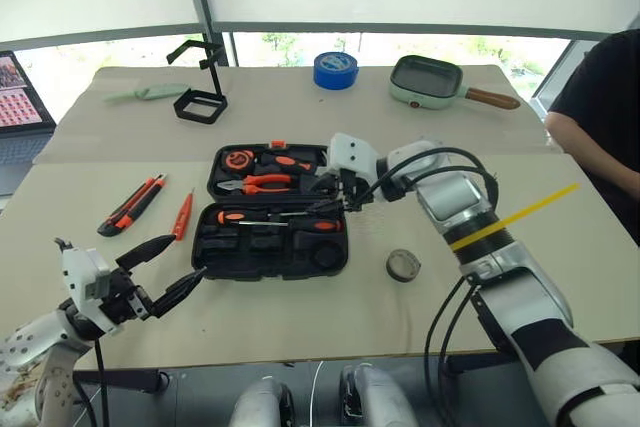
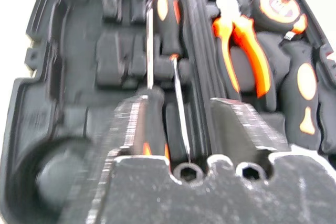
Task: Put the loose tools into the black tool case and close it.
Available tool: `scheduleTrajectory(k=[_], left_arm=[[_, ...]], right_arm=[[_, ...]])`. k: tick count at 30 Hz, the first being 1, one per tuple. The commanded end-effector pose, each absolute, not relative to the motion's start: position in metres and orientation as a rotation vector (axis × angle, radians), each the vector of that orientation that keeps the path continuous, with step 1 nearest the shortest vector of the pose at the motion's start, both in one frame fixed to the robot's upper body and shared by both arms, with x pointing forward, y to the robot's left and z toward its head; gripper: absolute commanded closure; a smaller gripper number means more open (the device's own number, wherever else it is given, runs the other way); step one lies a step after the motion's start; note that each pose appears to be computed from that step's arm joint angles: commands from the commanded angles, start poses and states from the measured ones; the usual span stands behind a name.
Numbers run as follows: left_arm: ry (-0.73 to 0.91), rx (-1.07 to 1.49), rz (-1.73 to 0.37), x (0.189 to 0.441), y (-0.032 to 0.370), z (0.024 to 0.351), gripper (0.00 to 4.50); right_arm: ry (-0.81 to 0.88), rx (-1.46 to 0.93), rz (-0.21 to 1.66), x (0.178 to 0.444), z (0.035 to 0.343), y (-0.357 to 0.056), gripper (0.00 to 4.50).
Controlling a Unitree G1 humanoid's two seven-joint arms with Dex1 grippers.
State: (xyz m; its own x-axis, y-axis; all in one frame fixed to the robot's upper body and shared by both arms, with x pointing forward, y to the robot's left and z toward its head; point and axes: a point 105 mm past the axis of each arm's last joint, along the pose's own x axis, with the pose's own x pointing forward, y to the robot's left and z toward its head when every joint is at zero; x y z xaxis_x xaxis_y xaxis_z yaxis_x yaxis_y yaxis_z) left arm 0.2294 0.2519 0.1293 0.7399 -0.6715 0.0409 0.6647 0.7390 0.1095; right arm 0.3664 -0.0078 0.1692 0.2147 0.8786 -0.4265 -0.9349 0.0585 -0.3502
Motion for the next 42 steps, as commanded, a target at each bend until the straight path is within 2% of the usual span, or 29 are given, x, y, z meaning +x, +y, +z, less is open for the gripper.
scheduleTrajectory(k=[1, 3, 4, 6, 13, 19, 22, 26, 29, 33, 36, 39, 42], left_arm=[[-0.117, 0.121, -0.73, 0.231, 0.251, 0.136, 0.0], [-0.12, 0.123, -0.724, 0.231, 0.252, 0.137, 0.0], [-0.12, 0.124, -0.722, 0.232, 0.252, 0.137, 0.0], [-0.12, 0.129, -0.718, 0.232, 0.253, 0.137, 0.0], [-0.105, 0.141, -0.705, 0.231, 0.259, 0.136, 0.0], [-0.102, 0.142, -0.704, 0.231, 0.259, 0.137, 0.0], [-0.099, 0.144, -0.7, 0.231, 0.26, 0.137, 0.0], [-0.097, 0.149, -0.644, 0.227, 0.27, 0.138, 0.0], [-0.075, 0.106, -0.547, 0.223, 0.29, 0.137, 0.0], [-0.004, 0.074, -0.431, 0.209, 0.317, 0.131, 0.0], [0.032, 0.084, -0.28, 0.198, 0.35, 0.127, 0.0], [0.098, 0.091, -0.093, 0.182, 0.388, 0.118, 0.0], [0.167, 0.081, 0.009, 0.174, 0.406, 0.111, 0.0]], right_arm=[[0.066, -0.594, 1.361, 0.367, 0.158, 0.003, 3.71], [0.068, -0.566, 1.371, 0.364, 0.15, 0.009, 4.4], [0.078, -0.517, 1.387, 0.362, 0.148, 0.012, 4.46], [0.099, -0.471, 1.392, 0.36, 0.143, 0.016, 4.46], [0.267, -0.566, 1.368, 0.364, 0.097, 0.011, 4.46], [0.324, -0.504, 1.319, 0.37, 0.088, 0.018, 4.46], [0.297, -0.443, 1.338, 0.368, 0.098, 0.024, 4.46], [-0.014, -0.283, 1.443, 0.352, 0.156, 0.028, 4.46], [-0.104, -0.235, 1.426, 0.342, 0.177, 0.004, 4.46], [-0.221, -0.21, 1.416, 0.318, 0.187, -0.027, 3.41], [-0.249, -0.206, 1.355, 0.305, 0.184, -0.052, 2.46], [-0.318, -0.218, 1.206, 0.302, 0.182, -0.085, 1.36], [-0.374, -0.249, 1.198, 0.289, 0.175, -0.106, 0.3]])
